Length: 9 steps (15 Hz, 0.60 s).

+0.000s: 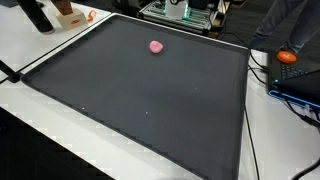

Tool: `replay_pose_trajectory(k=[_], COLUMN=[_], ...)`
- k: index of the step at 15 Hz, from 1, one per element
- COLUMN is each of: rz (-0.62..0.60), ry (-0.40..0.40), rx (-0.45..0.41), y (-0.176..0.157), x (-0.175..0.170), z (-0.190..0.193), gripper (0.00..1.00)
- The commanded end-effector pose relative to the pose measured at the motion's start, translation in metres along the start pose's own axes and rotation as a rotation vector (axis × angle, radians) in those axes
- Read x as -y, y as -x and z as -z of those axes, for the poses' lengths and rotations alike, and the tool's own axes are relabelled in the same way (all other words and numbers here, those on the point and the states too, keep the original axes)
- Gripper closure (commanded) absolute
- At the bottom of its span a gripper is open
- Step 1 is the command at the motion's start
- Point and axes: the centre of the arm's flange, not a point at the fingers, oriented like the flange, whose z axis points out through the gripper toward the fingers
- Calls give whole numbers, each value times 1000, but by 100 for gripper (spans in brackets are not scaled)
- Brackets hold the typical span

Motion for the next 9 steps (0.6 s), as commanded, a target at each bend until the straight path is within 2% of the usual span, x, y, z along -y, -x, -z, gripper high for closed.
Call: replay_pose_trajectory(k=[1,4,9], rz=[0,3,-4], ry=[0,-4,-32], rx=[0,26,76], y=[0,-4,-37], x=[0,4,34], z=[0,-4,-48], gripper=[0,0,0])
